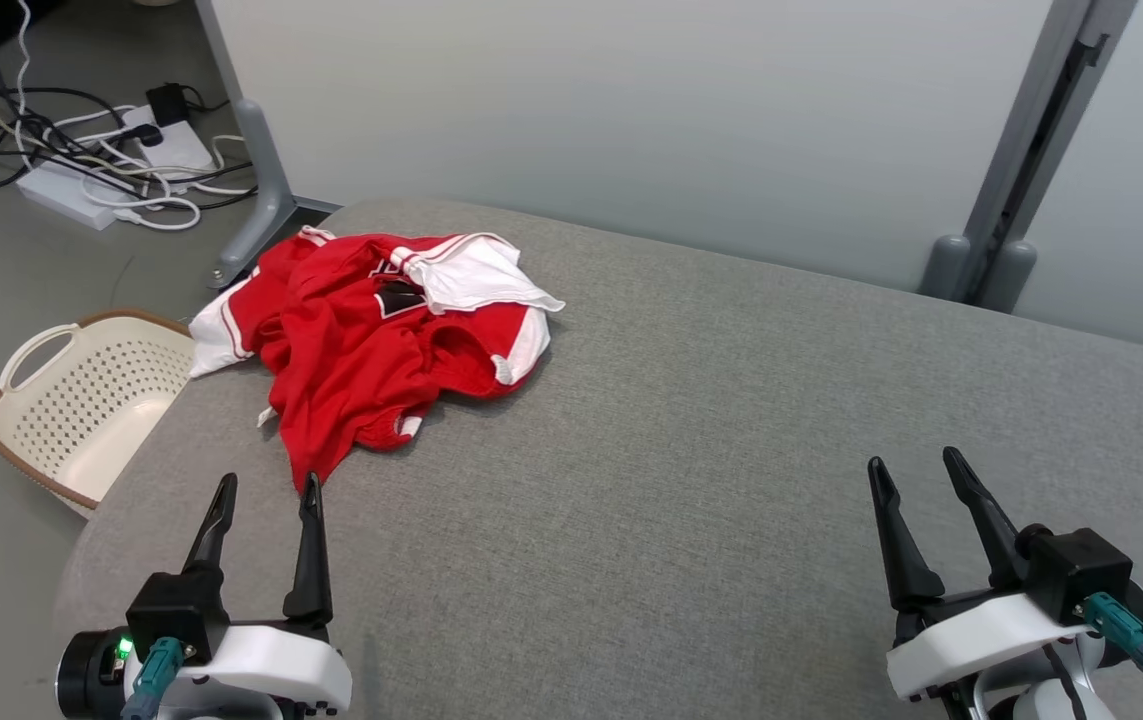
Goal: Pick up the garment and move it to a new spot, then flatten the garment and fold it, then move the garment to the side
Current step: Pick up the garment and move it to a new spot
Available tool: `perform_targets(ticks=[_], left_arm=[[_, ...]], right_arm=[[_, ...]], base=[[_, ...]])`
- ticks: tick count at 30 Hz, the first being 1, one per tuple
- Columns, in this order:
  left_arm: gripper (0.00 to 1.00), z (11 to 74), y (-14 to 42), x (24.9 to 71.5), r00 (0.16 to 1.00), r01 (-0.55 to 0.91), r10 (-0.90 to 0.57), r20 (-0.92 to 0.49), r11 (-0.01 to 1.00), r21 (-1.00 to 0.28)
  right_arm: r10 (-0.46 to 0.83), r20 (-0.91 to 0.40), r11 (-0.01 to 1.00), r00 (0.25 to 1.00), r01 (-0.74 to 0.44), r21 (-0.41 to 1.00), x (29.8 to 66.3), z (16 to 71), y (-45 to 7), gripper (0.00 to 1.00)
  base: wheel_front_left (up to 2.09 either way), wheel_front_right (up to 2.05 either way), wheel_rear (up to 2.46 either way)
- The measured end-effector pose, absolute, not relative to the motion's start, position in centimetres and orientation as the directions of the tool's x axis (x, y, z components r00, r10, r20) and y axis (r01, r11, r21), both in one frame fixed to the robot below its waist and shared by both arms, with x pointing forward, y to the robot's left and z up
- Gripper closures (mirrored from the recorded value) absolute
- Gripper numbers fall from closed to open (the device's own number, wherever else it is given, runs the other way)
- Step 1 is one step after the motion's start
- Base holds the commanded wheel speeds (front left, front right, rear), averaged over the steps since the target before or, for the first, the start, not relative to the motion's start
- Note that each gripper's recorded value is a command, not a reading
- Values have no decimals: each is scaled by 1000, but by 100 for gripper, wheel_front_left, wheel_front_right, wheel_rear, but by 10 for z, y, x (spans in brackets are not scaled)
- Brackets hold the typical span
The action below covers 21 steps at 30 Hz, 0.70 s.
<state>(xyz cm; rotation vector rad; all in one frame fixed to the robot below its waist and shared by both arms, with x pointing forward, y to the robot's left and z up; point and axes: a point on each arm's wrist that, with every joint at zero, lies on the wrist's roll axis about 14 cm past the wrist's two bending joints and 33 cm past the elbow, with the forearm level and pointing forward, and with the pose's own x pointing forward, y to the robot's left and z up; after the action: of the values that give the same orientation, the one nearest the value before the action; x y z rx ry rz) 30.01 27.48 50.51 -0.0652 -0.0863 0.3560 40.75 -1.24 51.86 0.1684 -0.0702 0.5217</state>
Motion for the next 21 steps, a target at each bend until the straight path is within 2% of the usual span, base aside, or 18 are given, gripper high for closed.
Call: perform_targets(ticks=[10, 21], left_arm=[[0, 502, 291, 279, 911, -402, 407, 68, 912, -81], [0, 496, 295, 284, 921, -383, 387, 46, 921, -70]], right_arm=[[542, 112, 821, 833, -553, 143, 403, 521, 10, 0], [549, 106, 814, 829, -559, 155, 402, 518, 12, 0]], base=[[0, 0, 0], [0, 0, 0]])
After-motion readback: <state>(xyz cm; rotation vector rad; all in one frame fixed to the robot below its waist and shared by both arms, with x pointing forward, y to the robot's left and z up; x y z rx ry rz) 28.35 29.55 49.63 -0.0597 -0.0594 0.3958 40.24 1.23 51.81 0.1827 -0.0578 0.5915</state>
